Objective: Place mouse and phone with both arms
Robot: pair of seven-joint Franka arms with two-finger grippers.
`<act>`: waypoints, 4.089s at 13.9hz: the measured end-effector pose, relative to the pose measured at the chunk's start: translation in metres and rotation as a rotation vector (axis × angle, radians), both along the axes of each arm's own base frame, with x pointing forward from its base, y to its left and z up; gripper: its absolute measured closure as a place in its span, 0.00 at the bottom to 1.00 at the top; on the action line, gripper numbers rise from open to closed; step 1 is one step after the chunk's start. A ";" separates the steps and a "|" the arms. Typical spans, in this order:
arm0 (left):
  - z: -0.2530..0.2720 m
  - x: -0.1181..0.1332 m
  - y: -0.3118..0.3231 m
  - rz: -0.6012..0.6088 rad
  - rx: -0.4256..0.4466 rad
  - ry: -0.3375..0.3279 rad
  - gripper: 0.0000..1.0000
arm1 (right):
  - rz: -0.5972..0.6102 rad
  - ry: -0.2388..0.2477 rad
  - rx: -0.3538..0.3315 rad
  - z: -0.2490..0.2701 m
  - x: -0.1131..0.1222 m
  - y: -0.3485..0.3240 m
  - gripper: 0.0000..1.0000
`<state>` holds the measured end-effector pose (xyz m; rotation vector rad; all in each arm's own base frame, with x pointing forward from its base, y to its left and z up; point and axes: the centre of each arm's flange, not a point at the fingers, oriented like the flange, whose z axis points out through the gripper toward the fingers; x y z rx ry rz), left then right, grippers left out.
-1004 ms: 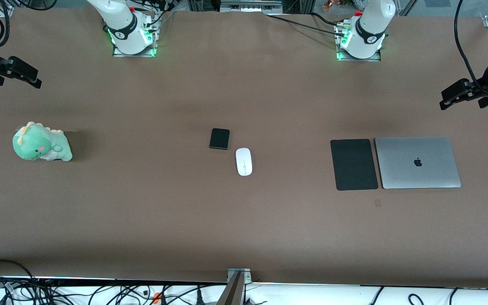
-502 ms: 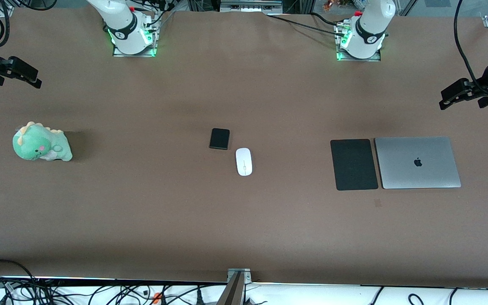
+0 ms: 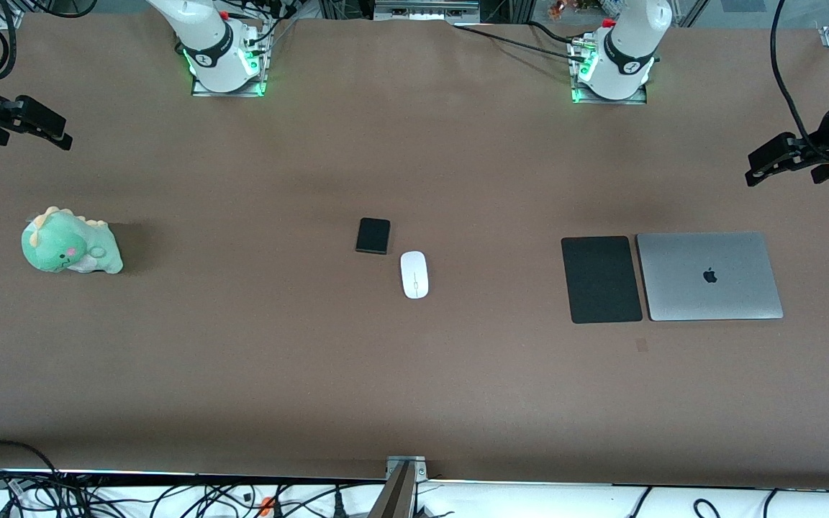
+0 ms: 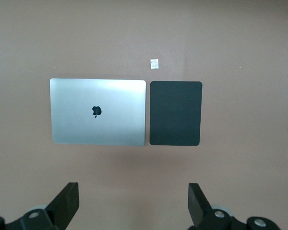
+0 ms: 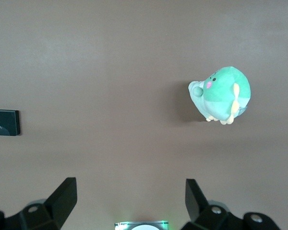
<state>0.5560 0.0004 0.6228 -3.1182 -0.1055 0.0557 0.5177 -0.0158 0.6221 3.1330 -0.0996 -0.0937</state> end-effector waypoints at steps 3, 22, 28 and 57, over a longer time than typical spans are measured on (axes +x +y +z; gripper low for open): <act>0.000 0.000 -0.005 -0.010 0.000 0.000 0.00 | 0.000 0.001 0.000 0.000 0.000 0.000 0.00; 0.000 0.000 -0.016 -0.030 0.000 0.000 0.00 | 0.005 0.049 0.002 -0.009 -0.001 0.003 0.00; 0.002 -0.001 -0.027 -0.046 -0.019 -0.001 0.00 | 0.013 0.080 0.004 -0.021 0.004 0.006 0.00; -0.364 -0.004 -0.479 0.150 -0.186 0.057 0.00 | 0.042 0.101 0.009 -0.043 0.019 0.026 0.00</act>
